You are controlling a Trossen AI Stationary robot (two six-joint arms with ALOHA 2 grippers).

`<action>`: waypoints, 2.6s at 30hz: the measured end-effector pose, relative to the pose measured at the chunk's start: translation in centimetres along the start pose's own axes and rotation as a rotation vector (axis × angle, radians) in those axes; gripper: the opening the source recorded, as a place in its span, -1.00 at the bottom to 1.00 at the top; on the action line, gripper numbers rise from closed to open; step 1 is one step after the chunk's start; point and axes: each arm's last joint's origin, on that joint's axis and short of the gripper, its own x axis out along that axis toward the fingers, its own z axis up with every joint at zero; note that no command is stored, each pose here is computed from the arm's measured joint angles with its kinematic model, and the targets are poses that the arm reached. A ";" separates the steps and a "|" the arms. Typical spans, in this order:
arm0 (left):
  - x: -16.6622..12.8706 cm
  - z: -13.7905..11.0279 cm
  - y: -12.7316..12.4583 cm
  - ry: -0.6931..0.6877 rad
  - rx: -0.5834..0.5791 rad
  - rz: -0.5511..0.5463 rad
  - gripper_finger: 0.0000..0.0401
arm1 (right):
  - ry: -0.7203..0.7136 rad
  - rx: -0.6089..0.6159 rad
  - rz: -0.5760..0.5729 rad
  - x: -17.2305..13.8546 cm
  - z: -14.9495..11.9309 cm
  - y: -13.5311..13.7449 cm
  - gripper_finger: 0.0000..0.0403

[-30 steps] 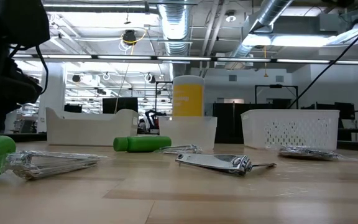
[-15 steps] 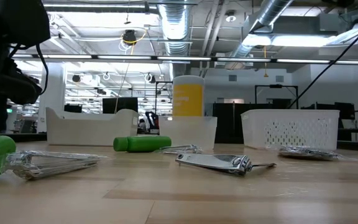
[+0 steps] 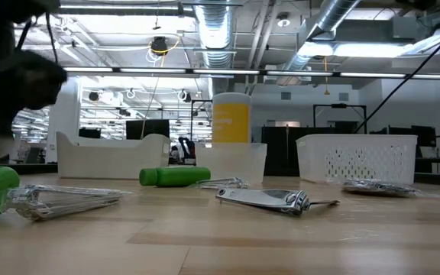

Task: Pick & Place Travel size toiletries
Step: Put the black hairbrush into the left white bin

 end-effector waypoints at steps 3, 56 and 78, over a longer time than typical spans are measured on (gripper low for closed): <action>-1.2 0.3 -0.7 -0.100 -0.033 -0.165 -0.99 | 0.000 0.000 0.000 0.0 0.0 0.0 0.34; -4.1 15.7 -4.4 -0.697 0.055 0.210 -0.98 | 0.001 0.002 0.002 0.0 0.0 0.0 0.34; -6.1 15.1 -4.6 -0.728 0.084 0.093 0.12 | 0.001 0.002 0.001 0.0 0.0 0.0 0.34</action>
